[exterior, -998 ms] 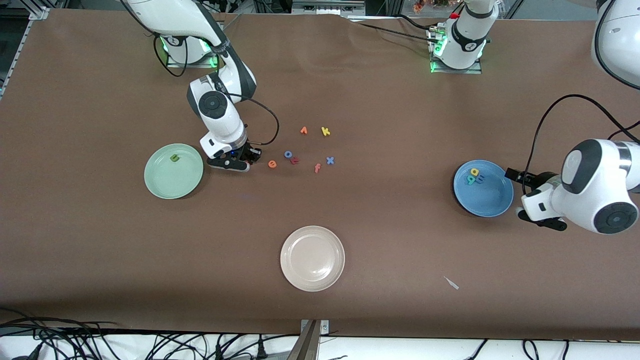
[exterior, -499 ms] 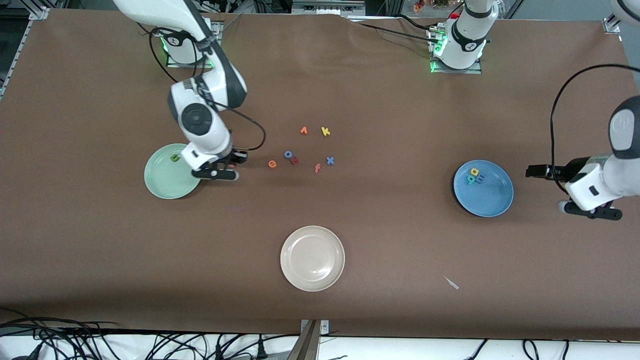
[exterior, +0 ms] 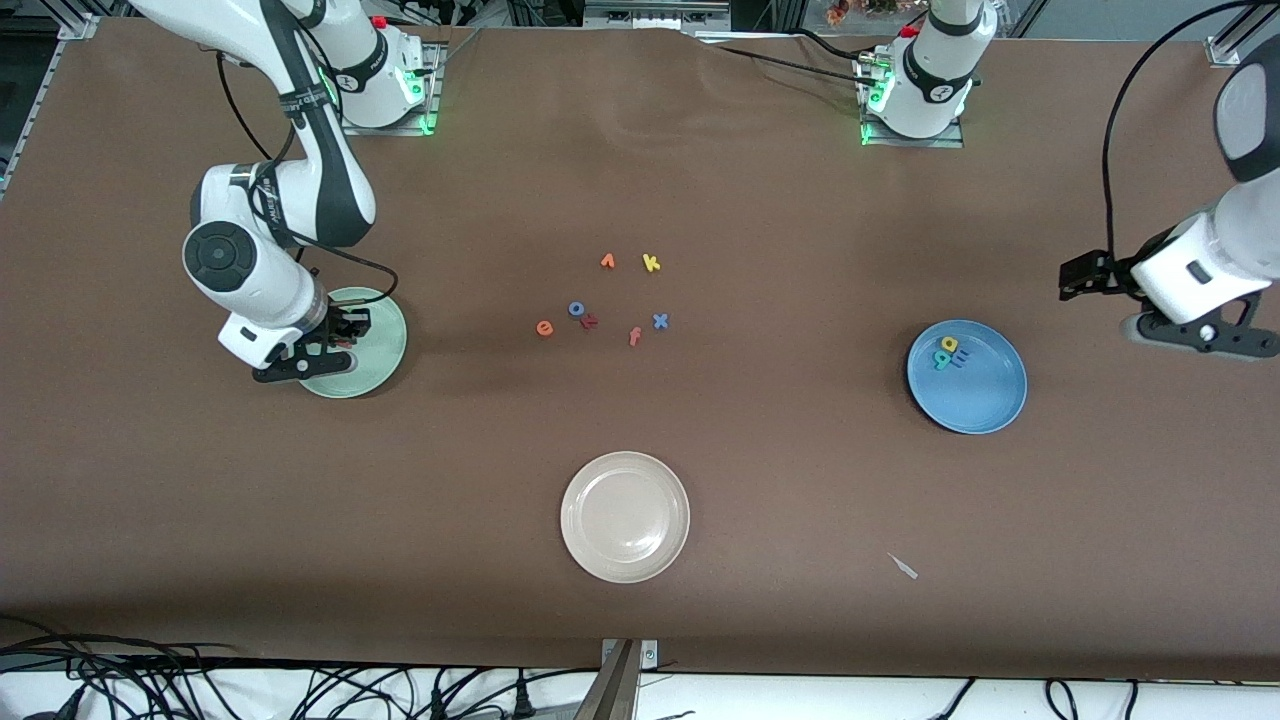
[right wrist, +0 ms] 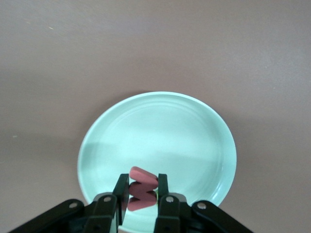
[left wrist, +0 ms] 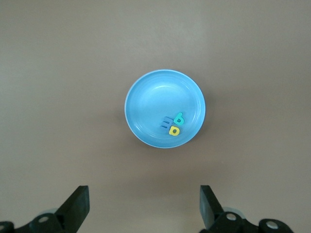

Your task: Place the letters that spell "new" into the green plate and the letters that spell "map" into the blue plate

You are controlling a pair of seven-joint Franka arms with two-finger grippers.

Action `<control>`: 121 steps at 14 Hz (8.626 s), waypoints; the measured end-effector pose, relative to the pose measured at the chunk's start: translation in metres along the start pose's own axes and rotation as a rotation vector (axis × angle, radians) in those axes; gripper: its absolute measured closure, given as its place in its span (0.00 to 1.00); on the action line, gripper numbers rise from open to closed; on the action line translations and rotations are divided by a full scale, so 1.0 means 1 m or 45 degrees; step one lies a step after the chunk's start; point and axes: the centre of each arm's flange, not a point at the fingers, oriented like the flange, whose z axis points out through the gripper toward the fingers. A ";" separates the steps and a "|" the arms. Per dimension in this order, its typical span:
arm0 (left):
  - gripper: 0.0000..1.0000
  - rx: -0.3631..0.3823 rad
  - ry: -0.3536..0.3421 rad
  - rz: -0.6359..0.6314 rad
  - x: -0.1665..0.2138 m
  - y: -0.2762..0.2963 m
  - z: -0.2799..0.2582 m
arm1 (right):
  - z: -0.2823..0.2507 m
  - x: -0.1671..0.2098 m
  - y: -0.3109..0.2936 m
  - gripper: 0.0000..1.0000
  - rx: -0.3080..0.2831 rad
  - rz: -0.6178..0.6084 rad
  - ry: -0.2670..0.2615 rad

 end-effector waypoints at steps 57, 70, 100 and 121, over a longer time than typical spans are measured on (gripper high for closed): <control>0.00 -0.025 0.113 -0.004 -0.026 0.011 -0.040 | 0.058 -0.023 -0.303 0.70 0.225 0.605 0.222; 0.00 -0.026 0.110 -0.002 -0.026 0.012 -0.039 | -0.023 0.021 -0.158 0.70 0.020 0.213 0.079; 0.00 -0.029 0.096 0.004 -0.023 0.014 -0.035 | -0.121 0.028 0.016 0.44 0.011 -0.027 -0.016; 0.00 -0.029 0.094 0.004 -0.023 0.014 -0.035 | -0.306 -0.014 0.068 0.00 0.258 0.105 -0.019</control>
